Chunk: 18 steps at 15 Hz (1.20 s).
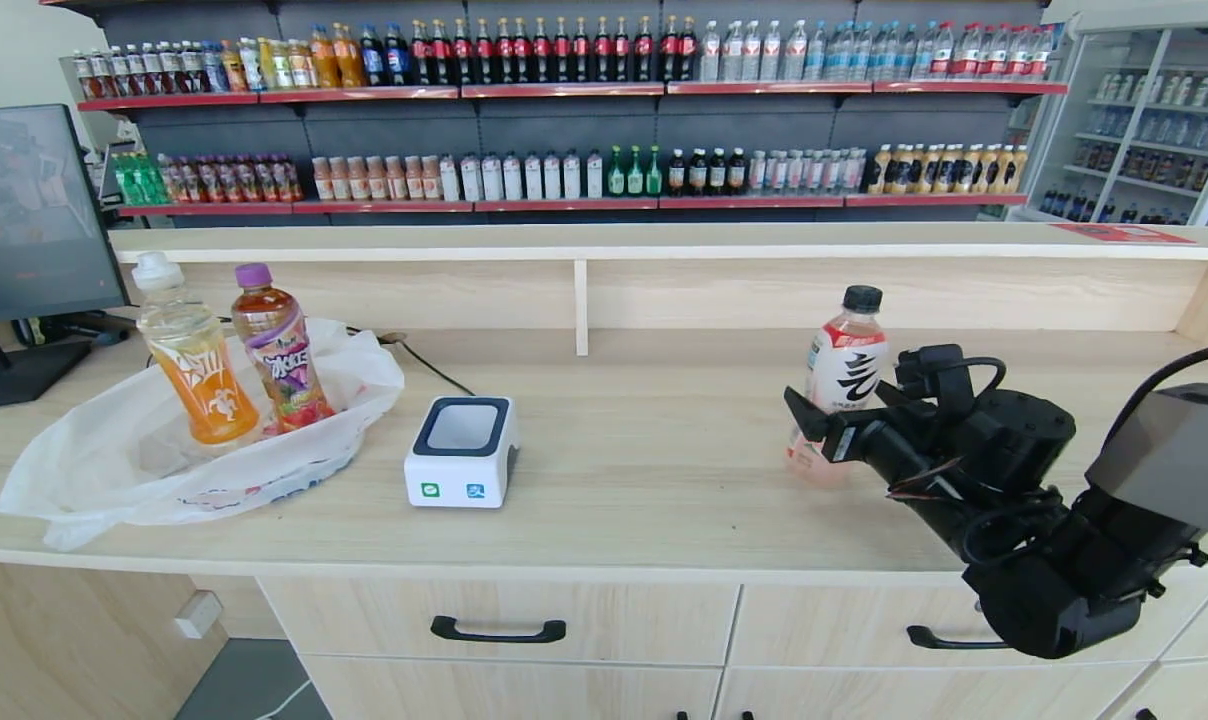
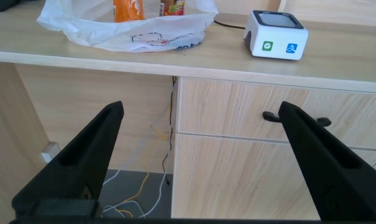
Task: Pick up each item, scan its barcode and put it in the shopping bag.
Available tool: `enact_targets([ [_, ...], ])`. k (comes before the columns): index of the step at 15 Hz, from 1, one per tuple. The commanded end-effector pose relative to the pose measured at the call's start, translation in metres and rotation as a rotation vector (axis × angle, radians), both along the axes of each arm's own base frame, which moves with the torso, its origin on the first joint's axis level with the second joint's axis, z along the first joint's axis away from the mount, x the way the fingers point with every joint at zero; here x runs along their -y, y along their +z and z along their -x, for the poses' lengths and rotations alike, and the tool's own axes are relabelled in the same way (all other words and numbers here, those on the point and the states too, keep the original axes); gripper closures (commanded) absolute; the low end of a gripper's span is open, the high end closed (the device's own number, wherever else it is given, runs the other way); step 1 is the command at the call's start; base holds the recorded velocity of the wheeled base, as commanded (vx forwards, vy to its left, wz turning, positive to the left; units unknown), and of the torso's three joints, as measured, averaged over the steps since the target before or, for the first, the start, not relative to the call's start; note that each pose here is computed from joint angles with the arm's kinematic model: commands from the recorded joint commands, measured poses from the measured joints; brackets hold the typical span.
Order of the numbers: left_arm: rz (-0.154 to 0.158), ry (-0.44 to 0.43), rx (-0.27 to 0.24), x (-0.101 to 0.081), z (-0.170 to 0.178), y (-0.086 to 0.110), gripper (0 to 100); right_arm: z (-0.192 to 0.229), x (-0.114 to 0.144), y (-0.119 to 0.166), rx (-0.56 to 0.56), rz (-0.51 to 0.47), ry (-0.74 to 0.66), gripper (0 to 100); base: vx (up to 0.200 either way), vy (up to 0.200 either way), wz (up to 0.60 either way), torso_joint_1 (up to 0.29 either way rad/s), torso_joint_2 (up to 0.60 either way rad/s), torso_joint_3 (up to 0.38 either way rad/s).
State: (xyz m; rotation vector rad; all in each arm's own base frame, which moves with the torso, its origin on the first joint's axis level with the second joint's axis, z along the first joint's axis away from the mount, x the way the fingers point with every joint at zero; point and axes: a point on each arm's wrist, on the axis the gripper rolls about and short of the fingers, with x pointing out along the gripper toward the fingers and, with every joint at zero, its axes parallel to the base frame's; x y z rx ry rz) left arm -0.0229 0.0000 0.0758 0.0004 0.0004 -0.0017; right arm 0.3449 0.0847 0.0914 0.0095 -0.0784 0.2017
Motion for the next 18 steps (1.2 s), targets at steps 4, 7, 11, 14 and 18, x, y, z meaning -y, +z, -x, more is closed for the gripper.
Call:
enact_targets([
  [4,0.000,0.000,0.000,0.000,0.000,0.000,0,-0.010,-0.003,-0.002,0.019,-0.005,0.001,0,0.000,0.000,0.00,0.000,0.00,0.000],
  [7,0.000,0.000,0.000,0.000,0.000,0.000,0,-0.010,-0.003,-0.001,0.020,-0.007,0.001,0,0.000,0.000,0.00,0.000,0.00,0.000],
  [11,0.000,0.000,0.000,0.000,0.000,0.000,0,-0.010,-0.003,0.000,0.023,-0.007,0.001,100,0.000,0.000,0.00,0.000,0.00,0.000],
  [14,0.000,0.000,0.000,0.000,0.000,0.000,0,-0.010,-0.003,0.002,0.029,-0.009,0.001,100,0.000,0.000,0.00,0.000,0.00,0.000],
  [18,0.000,0.000,0.000,0.000,0.000,0.000,0,-0.007,-0.002,0.010,0.048,-0.014,0.001,100,0.000,0.000,0.00,0.000,0.00,0.000],
])
